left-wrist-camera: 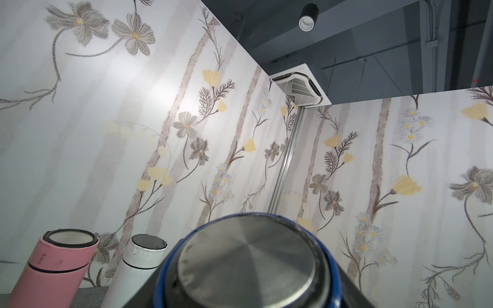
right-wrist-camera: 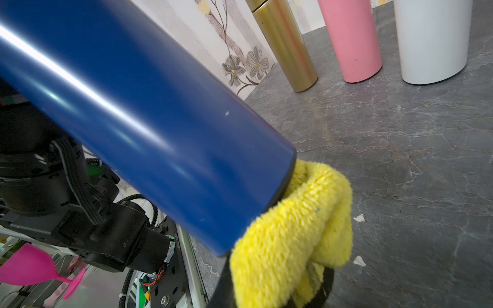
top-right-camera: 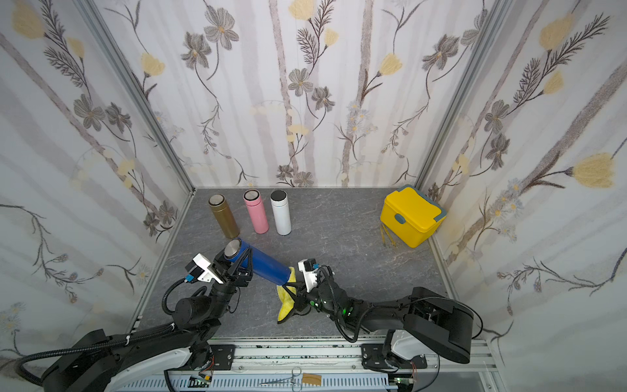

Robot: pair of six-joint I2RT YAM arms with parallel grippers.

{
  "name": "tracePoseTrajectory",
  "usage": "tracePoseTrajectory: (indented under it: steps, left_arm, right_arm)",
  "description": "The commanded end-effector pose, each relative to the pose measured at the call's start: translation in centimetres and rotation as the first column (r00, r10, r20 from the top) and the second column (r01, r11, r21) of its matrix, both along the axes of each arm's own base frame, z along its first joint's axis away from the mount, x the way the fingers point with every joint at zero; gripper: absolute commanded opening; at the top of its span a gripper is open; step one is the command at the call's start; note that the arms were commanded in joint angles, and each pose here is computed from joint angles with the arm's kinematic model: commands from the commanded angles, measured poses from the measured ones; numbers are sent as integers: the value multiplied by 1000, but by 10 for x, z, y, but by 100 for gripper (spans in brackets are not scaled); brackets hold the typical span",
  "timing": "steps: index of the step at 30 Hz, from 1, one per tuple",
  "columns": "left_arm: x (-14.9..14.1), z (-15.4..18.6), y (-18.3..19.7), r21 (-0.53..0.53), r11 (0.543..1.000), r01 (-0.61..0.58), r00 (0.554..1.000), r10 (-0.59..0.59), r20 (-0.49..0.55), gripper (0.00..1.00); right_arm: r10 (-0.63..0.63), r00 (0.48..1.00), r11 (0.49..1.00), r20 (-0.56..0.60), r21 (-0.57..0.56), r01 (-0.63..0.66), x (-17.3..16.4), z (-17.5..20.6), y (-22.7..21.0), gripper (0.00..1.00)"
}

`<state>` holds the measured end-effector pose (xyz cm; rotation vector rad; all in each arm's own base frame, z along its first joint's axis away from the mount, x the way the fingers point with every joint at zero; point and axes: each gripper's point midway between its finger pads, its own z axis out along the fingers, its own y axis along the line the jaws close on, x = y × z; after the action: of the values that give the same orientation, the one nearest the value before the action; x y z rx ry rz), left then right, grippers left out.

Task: Wipe the surface of the thermos
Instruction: Wipe the dirt from the surface of the thermos.

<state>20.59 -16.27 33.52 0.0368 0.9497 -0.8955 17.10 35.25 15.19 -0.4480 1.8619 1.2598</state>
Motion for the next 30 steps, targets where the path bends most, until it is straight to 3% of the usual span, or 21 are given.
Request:
tracePoseTrajectory:
  steps: [1, 4, 10, 17, 25, 30]
  left_arm:
    - [-26, 37, 26, -168, 985, 41, 990, -18, 138, 0]
    - [-26, 38, 24, -168, 984, 57, 990, -34, 134, 0]
    - [-24, 39, 18, -172, 981, 87, 991, -67, 119, 0]
    - [-22, 40, 16, -180, 978, 107, 991, -90, 102, 0]
    - [-22, 42, 13, -182, 974, 135, 989, -121, 89, 0]
    - [-21, 43, 10, -180, 973, 146, 988, -133, 81, 0]
  right_arm:
    - [86, 992, 982, 96, 162, -100, -14, 46, 13, 0]
    - [114, 981, 971, 157, 191, -144, -26, 65, 16, 0]
    - [52, 987, 970, 151, 226, -86, -12, 68, -3, 0]
    - [146, 970, 954, 193, 233, -190, -34, 70, 10, 0]
    - [25, 985, 961, 169, 266, -70, -9, 73, -20, 0]
    - [117, 972, 957, 204, 239, -165, -27, 77, 5, 0]
